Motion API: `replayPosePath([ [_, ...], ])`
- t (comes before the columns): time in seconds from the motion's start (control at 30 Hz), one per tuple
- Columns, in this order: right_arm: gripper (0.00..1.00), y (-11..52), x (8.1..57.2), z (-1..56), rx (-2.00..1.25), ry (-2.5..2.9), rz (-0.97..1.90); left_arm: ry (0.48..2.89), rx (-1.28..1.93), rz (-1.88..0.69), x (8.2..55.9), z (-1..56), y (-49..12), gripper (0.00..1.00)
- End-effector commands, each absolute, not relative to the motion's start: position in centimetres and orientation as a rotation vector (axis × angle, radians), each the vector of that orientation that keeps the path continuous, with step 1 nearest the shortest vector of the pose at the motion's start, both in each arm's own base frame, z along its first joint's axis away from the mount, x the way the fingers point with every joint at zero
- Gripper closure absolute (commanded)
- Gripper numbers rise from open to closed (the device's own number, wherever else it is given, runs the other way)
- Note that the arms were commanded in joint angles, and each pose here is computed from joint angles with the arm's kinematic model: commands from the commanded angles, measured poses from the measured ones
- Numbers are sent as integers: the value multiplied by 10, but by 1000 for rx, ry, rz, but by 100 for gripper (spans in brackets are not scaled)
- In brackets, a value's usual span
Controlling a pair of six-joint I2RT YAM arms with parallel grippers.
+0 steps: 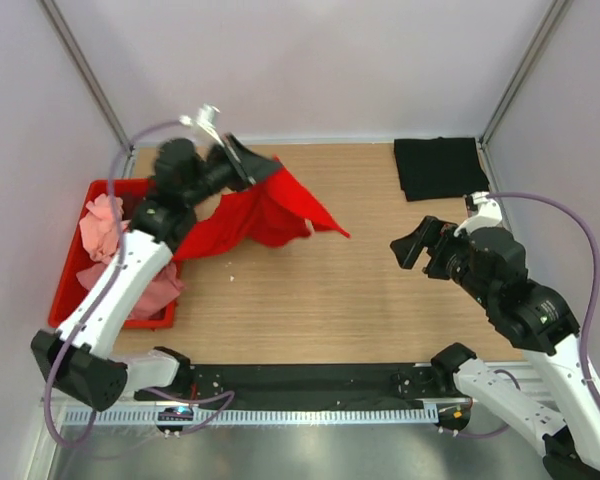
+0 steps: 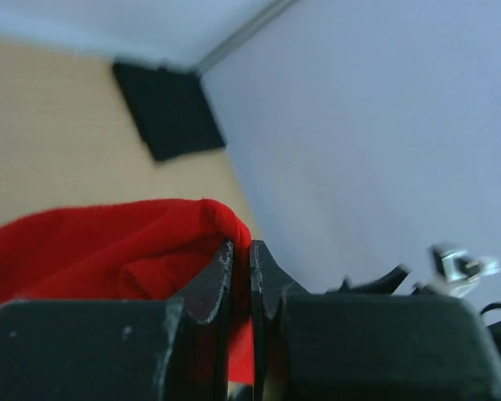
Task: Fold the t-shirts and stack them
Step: Move the tshirt to the center of the board
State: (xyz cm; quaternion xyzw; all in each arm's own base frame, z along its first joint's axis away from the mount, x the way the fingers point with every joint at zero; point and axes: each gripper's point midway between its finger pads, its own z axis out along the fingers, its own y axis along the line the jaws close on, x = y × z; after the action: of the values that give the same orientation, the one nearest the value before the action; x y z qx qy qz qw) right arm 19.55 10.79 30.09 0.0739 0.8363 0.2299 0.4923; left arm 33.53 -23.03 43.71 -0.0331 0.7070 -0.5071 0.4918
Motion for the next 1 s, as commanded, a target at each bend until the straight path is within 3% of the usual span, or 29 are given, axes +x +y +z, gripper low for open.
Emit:
replayPosePath([
  [0.0,0,107,205,284,206,2063,504,1963,31,-1387,292,332,-298,100],
  [0.07,0,111,210,274,221,2091,500,2156,71,-1410,267,256,-328,100],
  [0.17,1,120,217,254,234,2149,506,2302,193,-1465,222,204,-371,100],
  [0.37,2,133,218,228,249,2252,522,2233,430,-1631,171,209,-440,100],
  [0.57,2,111,205,257,346,2145,520,2105,431,-1702,196,244,-485,100],
  [0.6,3,106,198,274,357,2079,562,2022,452,-1746,203,275,-498,100],
  [0.7,3,95,190,303,393,1967,605,2002,496,-1778,214,291,-522,100],
  [0.73,2,90,185,312,396,1924,622,1904,525,-1811,219,331,-530,100],
  [0.87,2,80,183,321,404,1889,586,1927,541,-1753,237,332,-540,100],
  [0.97,2,82,185,310,390,1945,552,2057,449,-1592,261,291,-520,87],
])
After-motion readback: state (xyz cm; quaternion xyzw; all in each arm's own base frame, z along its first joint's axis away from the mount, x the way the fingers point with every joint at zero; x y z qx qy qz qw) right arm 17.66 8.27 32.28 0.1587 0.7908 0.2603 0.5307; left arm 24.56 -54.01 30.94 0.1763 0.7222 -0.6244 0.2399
